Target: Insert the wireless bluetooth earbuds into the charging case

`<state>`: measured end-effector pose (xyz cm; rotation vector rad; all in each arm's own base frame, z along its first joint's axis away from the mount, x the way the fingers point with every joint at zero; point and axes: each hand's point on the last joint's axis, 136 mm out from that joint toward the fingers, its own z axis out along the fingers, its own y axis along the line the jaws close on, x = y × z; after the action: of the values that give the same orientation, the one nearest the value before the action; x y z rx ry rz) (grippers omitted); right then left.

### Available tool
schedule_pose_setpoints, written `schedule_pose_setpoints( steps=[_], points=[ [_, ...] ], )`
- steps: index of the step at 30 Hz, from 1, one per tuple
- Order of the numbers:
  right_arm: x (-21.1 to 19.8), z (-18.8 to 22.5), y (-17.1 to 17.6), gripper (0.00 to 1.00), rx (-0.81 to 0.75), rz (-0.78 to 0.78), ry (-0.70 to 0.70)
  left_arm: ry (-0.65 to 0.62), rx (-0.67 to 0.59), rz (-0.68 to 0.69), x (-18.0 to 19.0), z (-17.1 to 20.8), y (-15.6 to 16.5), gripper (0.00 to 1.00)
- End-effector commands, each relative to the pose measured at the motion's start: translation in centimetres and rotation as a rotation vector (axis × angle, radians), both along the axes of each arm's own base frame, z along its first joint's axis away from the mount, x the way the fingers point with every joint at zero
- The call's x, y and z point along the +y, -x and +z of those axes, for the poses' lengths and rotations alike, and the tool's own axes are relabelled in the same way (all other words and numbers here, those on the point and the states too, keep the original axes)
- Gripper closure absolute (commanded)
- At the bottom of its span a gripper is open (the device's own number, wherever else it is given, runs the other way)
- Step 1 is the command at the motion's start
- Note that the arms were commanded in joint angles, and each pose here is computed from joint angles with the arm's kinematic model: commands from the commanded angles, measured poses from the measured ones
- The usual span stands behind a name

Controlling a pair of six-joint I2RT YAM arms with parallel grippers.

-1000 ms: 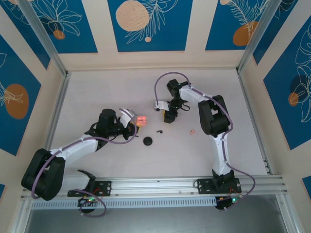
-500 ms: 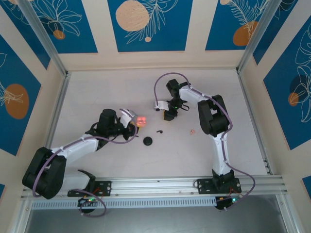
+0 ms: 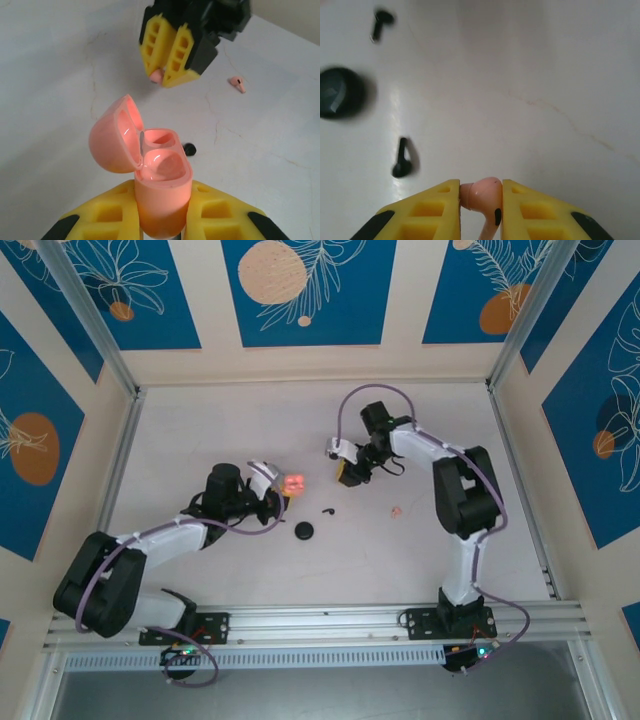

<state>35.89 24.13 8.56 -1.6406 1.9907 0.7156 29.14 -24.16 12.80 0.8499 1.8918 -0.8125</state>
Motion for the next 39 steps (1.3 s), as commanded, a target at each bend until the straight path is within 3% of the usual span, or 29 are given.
schedule_pose_setpoints(
  steps=[1,11,16,26,39],
  points=[
    [1.2,4.5,1.0,0.79,0.017,-0.055,-0.232,0.078,-0.063,-0.046,-1.4,1.5,-0.1,0.88],
    [-0.5,11.8,4.4,0.79,-0.017,-0.156,-0.566,0.194,-0.161,-0.118,-4.5,3.8,-0.5,0.88],
    [-0.6,14.3,6.0,0.79,-0.039,-0.146,-0.652,0.258,-0.181,-0.175,-5.7,5.1,-0.2,0.88],
    [2.7,16.6,7.5,0.79,-0.097,-0.078,-0.703,0.343,-0.207,-0.227,-6.7,7.4,0.1,0.89],
    [5.9,16.6,7.3,0.78,-0.091,-0.049,-0.763,0.401,-0.228,-0.244,-7.0,8.8,0.2,0.89]
  ],
)
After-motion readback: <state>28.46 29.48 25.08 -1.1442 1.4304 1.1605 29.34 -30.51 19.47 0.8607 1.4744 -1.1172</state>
